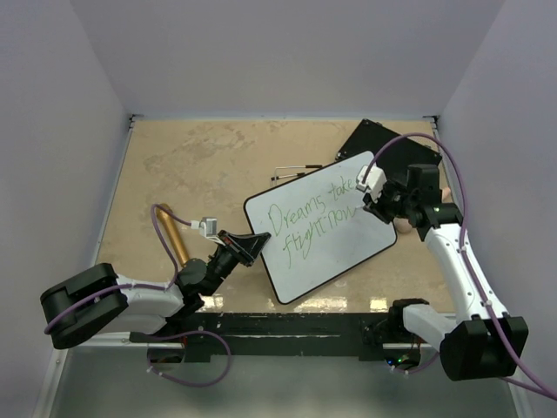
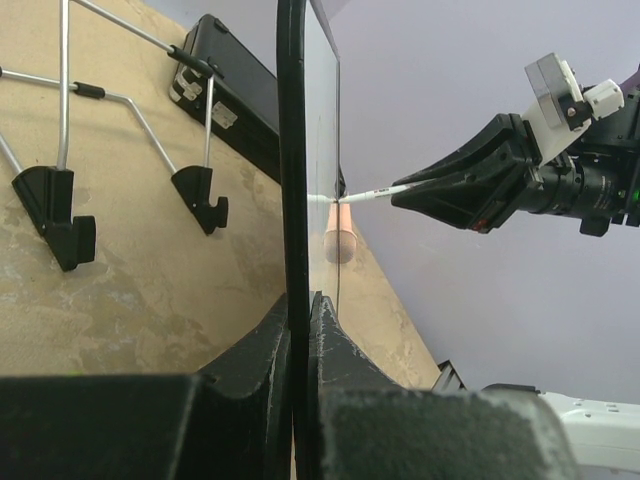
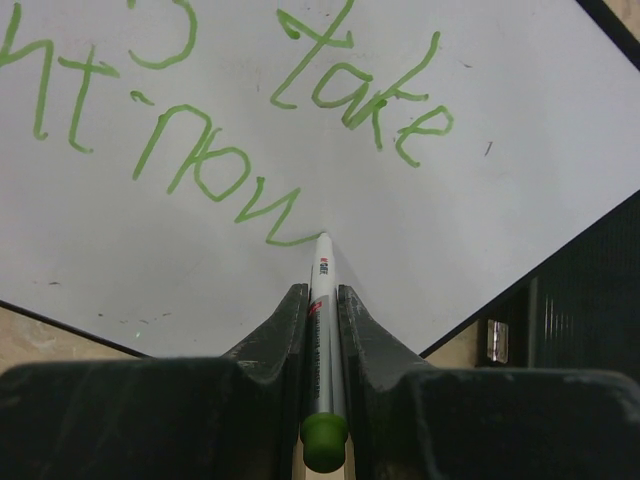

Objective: Write a sentence on the whiteboard

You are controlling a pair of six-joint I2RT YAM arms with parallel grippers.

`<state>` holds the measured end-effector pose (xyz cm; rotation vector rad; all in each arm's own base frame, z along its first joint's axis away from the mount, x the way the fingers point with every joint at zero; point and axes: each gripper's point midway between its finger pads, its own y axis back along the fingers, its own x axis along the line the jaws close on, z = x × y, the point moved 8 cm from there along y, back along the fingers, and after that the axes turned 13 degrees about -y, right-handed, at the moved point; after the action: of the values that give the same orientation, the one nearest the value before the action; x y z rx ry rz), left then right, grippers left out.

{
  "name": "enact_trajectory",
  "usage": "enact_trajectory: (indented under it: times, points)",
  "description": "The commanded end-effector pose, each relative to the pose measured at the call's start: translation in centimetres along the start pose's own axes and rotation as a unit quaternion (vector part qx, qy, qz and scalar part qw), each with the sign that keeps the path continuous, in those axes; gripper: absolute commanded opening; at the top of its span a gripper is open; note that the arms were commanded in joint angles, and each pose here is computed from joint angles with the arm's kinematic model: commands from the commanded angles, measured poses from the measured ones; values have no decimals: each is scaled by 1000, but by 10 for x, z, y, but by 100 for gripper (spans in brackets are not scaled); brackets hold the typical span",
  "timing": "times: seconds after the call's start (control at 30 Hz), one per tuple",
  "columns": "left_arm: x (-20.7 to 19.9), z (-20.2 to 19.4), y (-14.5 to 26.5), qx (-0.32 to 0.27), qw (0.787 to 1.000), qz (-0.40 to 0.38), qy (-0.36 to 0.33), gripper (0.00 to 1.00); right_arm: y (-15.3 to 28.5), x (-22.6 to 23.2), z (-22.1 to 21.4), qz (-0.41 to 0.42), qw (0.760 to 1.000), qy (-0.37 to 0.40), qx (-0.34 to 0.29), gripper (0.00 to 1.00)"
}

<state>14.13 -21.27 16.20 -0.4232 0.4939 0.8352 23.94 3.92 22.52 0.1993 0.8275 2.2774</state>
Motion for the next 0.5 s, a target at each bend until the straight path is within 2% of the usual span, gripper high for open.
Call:
enact_trajectory:
  times: [0.0,0.2,0.3,0.47]
  points:
    - [15,-21,23,51,996,-18,-64,0,5,-15,27,-21,998,16,-50,0]
    - [16,-21,22,51,996,-15,-66,0,12,-19,32,-21,998,14,-53,0]
    - [15,-21,21,50,996,-14,-67,0,25,-10,32,-5,999,18,-47,0]
    - [15,-20,18,52,996,-15,-75,0,62,13,45,-19,996,40,-78,0]
